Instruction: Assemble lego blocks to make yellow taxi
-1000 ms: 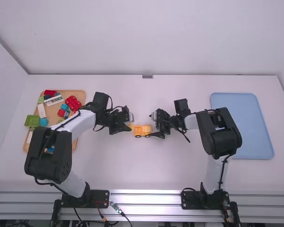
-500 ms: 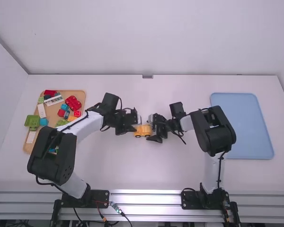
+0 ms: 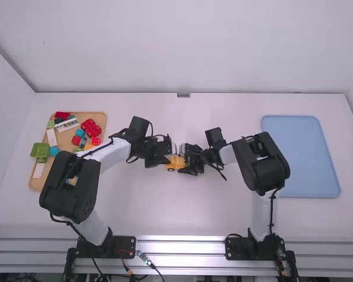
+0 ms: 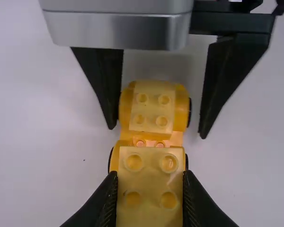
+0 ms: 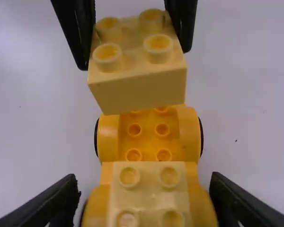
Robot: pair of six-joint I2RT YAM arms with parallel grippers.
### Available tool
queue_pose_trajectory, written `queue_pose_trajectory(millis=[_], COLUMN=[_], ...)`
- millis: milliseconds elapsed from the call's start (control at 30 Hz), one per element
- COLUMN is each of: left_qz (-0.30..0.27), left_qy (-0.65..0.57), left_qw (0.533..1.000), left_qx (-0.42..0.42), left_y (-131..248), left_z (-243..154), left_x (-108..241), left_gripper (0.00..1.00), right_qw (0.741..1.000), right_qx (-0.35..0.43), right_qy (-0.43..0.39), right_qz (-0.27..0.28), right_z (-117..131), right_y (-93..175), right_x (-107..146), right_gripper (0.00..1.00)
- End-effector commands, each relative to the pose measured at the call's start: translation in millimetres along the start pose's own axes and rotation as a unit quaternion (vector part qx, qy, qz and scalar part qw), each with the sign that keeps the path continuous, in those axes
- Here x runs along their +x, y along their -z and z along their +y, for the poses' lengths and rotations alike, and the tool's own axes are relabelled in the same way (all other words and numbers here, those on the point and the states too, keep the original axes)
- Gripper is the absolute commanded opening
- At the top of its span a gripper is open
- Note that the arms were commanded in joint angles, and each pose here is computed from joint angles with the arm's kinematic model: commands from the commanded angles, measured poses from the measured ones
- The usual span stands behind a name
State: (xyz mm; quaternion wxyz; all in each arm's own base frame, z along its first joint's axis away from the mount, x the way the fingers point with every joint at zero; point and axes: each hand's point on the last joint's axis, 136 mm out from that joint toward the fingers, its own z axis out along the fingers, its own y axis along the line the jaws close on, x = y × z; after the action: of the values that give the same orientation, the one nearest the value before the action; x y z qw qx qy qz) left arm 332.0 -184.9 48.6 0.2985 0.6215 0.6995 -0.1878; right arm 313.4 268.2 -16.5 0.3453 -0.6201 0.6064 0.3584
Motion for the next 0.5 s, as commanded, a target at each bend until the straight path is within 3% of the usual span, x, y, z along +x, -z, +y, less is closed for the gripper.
queue_pose_trajectory(millis=[0,467], left_qz=[-0.01,-0.017], left_qy=[0.003,0.007], left_qw=[1.0,1.0], left_qx=[0.012,0.024], left_y=[-2.6,-15.9], left_z=[-4.3,-5.2], left_x=[0.1,5.8], left_gripper=[0.02,0.02], right_qw=[1.0,1.0], right_qx=[-0.001,-0.003], right_qy=[-0.008,-0.007], right_qz=[0.001,0.006], right_z=[-1.2,2.8], right_y=[-0.8,-1.3], right_x=[2.6,6.5], right_gripper=[0.66,0.55])
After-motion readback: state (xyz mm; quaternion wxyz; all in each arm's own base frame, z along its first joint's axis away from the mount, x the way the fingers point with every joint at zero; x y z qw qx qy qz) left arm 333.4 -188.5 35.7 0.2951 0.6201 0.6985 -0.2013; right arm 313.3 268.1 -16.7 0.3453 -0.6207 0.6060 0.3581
